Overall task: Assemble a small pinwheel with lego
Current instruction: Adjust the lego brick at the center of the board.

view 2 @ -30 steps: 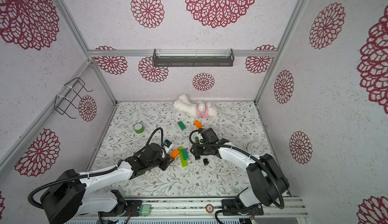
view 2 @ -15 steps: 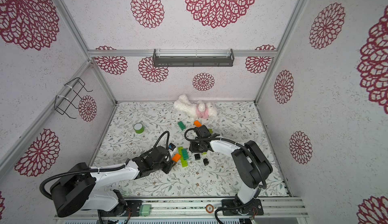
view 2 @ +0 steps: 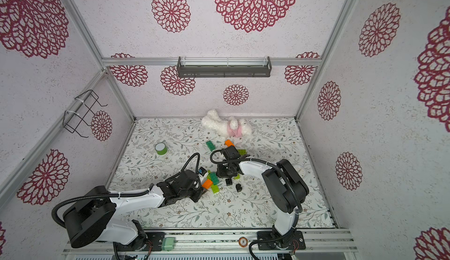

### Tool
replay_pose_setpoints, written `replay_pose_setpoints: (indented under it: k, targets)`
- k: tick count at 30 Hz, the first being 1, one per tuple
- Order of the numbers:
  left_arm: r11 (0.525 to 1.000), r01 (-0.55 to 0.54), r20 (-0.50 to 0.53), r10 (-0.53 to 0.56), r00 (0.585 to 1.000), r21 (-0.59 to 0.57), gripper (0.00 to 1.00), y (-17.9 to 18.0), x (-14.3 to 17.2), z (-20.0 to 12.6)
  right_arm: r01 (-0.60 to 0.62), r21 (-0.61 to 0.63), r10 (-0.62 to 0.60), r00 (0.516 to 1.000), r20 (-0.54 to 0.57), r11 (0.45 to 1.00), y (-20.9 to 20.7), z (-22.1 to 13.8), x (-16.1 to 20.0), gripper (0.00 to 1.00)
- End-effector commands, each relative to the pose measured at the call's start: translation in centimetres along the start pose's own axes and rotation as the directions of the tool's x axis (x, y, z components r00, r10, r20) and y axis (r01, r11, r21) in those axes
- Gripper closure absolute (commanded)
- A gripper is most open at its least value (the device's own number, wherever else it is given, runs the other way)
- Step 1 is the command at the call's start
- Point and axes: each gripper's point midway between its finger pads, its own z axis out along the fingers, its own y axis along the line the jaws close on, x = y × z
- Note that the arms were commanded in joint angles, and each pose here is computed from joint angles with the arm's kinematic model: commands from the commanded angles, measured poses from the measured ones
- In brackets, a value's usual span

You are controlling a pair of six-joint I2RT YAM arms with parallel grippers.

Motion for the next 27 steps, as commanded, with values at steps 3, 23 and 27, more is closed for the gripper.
replay_pose_setpoints:
  k: [3, 23, 27]
  targets:
    - [0.999, -0.036, 0.017, 0.035, 0.999, 0.035, 0.83, -1.3, -0.9, -0.3, 0.03, 0.018, -0.03, 0.999, 0.042, 0.999, 0.7, -1.4, -1.5, 0.71]
    - [0.998, -0.064, 0.008, 0.064, 0.998, -0.007, 0.82, -1.0, -1.0, 0.0, 0.064, -0.048, -0.061, 0.996, 0.066, 0.997, 2.3, -4.0, -0.8, 0.7]
    - [0.997, -0.077, 0.003, 0.077, 0.997, -0.009, 0.82, -1.2, -1.1, 0.3, 0.08, -0.067, -0.076, 0.995, 0.058, 0.995, 2.8, -4.1, -0.3, 0.69]
